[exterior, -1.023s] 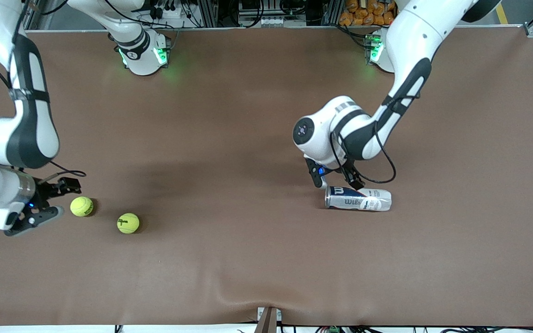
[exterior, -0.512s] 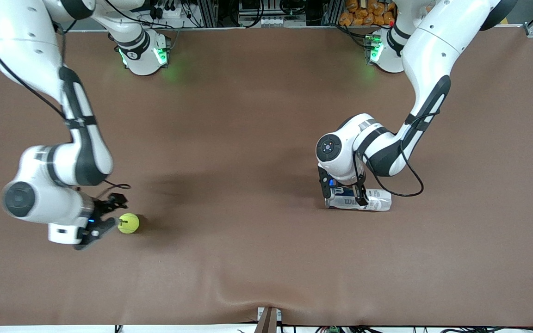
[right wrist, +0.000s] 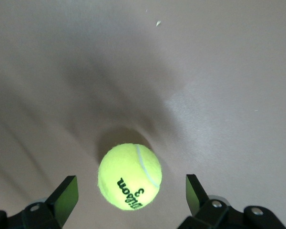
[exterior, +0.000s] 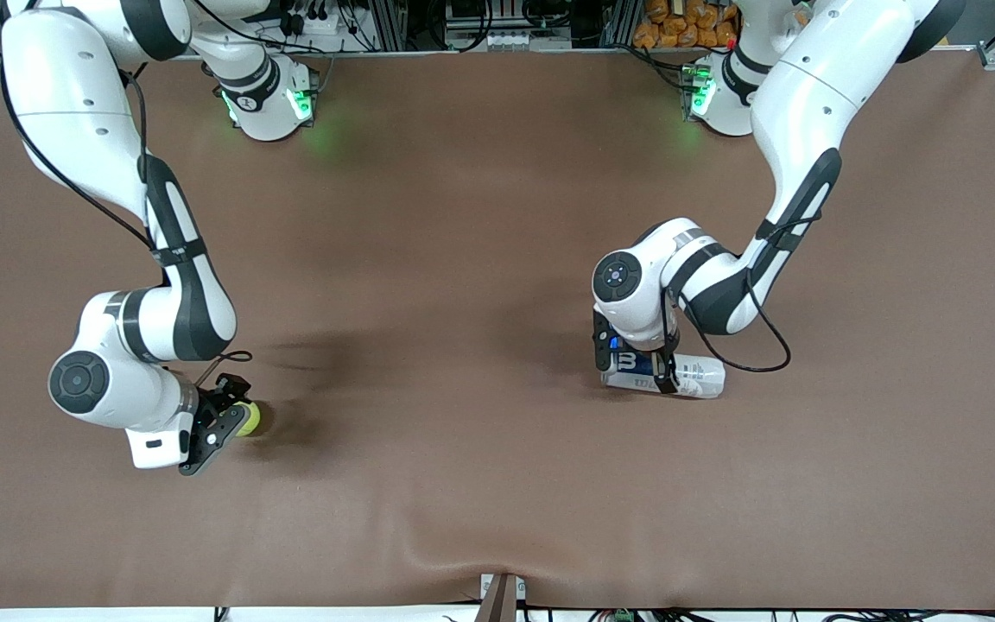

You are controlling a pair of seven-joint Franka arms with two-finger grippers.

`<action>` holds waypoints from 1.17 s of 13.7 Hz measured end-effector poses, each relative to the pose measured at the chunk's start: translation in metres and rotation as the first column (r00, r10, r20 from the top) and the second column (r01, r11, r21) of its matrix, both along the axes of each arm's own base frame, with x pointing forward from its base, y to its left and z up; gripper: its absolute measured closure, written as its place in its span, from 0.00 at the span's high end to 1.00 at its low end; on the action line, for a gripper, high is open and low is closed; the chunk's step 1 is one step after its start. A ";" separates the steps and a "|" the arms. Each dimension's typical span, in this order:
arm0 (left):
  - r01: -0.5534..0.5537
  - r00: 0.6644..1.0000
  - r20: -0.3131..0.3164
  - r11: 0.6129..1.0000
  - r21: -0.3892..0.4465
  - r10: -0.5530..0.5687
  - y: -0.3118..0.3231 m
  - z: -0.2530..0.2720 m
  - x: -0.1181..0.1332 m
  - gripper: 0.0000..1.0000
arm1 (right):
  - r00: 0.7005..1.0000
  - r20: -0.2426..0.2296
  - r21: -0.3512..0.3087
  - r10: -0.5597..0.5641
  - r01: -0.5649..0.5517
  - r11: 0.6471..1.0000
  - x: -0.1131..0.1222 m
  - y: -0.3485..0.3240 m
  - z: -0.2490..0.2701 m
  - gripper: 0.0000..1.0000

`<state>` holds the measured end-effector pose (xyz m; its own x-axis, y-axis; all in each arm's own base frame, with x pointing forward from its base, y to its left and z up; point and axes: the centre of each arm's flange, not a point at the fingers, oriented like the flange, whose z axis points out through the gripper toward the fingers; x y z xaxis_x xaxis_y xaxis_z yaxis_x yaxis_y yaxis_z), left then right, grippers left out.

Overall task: Insert tennis ball vertically with right arm
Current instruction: 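Grasp the can with the left gripper while the right gripper grasps a ball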

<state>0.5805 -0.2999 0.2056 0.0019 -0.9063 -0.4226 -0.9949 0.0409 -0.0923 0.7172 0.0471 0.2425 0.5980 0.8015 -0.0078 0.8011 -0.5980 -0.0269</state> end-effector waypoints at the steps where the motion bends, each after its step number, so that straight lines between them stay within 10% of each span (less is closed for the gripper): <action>1: 0.004 1.000 -0.005 1.000 -0.003 -0.004 0.000 -0.004 0.000 1.00 | 1.000 -0.007 0.004 0.001 -0.001 1.000 -0.001 -0.001 -0.007 1.00; 16: 0.131 0.991 -0.022 0.991 -0.042 -0.132 0.013 -0.031 0.013 0.96 | 0.997 -0.054 0.031 0.050 -0.049 0.998 -0.006 0.002 -0.041 1.00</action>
